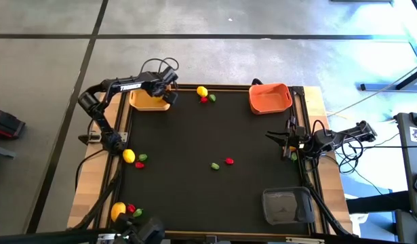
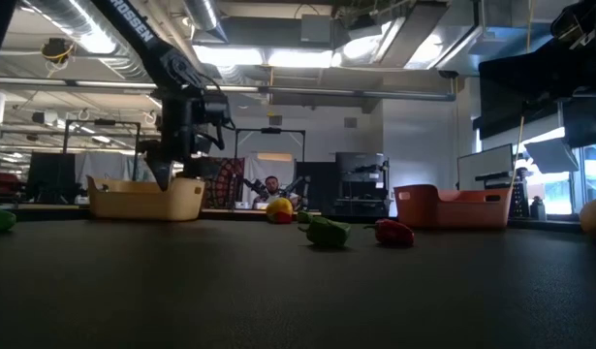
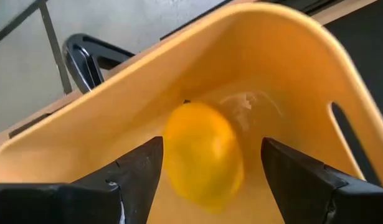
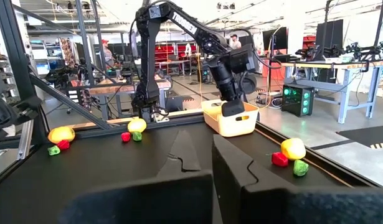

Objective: Sort produce into baskets
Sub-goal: Put the green chili pepper into the orange bin

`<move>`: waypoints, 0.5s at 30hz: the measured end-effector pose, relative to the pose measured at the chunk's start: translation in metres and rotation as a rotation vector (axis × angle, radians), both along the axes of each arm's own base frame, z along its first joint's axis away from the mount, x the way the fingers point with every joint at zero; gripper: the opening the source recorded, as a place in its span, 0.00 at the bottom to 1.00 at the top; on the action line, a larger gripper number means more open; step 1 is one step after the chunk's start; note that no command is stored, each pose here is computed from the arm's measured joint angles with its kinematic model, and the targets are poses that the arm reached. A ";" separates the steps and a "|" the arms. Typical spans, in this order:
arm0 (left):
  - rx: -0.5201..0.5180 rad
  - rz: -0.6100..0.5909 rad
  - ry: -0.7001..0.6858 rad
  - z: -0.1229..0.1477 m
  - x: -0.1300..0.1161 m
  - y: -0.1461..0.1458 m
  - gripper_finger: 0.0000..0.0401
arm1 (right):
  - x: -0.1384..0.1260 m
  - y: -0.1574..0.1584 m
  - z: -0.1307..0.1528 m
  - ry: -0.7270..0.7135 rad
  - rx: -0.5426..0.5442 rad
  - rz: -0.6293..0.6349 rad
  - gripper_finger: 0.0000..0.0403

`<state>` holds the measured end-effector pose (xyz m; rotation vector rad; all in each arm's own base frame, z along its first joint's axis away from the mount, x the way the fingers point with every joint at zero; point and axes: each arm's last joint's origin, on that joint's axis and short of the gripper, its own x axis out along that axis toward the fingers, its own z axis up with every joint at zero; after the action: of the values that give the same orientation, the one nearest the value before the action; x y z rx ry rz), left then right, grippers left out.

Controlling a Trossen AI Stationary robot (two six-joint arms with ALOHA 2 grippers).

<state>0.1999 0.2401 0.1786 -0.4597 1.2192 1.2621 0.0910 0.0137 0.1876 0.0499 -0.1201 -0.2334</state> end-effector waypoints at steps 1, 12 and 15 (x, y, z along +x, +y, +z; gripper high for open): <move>0.007 -0.005 -0.006 0.003 0.000 -0.001 0.66 | 0.000 0.000 0.000 -0.001 0.000 0.000 0.00; 0.144 -0.120 -0.142 0.063 -0.002 -0.030 0.66 | 0.000 0.000 0.000 -0.001 0.000 0.001 0.00; 0.161 -0.212 -0.232 0.082 0.002 -0.046 0.65 | 0.000 0.000 0.000 -0.001 0.000 0.000 0.00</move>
<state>0.2016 0.1939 0.2605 -0.3389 0.9369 1.0825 0.0910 0.0137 0.1876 0.0502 -0.1208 -0.2330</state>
